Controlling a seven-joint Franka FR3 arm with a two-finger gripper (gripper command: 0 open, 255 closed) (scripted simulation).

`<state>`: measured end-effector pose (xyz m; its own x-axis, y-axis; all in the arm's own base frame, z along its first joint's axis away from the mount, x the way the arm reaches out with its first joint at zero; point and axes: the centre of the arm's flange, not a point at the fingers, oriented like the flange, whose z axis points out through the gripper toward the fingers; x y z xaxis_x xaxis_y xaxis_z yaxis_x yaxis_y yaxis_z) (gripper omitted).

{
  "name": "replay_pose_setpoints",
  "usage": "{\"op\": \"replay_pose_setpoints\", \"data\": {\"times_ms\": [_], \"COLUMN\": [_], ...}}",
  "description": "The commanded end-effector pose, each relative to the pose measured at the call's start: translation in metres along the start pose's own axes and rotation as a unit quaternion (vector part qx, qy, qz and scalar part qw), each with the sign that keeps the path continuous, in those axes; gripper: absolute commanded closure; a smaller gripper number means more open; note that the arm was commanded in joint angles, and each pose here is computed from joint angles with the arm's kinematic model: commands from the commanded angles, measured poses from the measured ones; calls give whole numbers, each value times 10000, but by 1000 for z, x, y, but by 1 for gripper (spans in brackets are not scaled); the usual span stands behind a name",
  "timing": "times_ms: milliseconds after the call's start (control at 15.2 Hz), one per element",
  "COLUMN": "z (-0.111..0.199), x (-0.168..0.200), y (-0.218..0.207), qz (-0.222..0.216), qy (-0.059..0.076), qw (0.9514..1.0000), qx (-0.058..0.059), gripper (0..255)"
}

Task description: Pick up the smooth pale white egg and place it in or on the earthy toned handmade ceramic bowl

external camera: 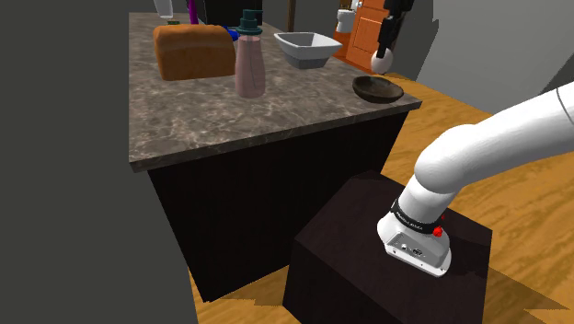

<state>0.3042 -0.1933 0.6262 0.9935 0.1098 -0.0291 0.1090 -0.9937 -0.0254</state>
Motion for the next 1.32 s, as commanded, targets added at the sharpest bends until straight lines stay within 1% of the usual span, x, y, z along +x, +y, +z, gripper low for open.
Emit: {"op": "replay_pose_setpoints", "data": {"times_ms": [0, 462, 990, 1056, 1254], "z": [11, 48, 50, 50, 51], "x": [-1, 0, 0, 0, 0], "y": [1, 2, 2, 2, 2], "qz": [-2, -2, -2, -2, -2], "qy": [1, 1, 1, 1, 1], "qw": [10000, 10000, 10000, 10000, 10000], "qx": [-1, -1, -1, -1, -1], "gripper": [255, 255, 255, 0, 0]}}
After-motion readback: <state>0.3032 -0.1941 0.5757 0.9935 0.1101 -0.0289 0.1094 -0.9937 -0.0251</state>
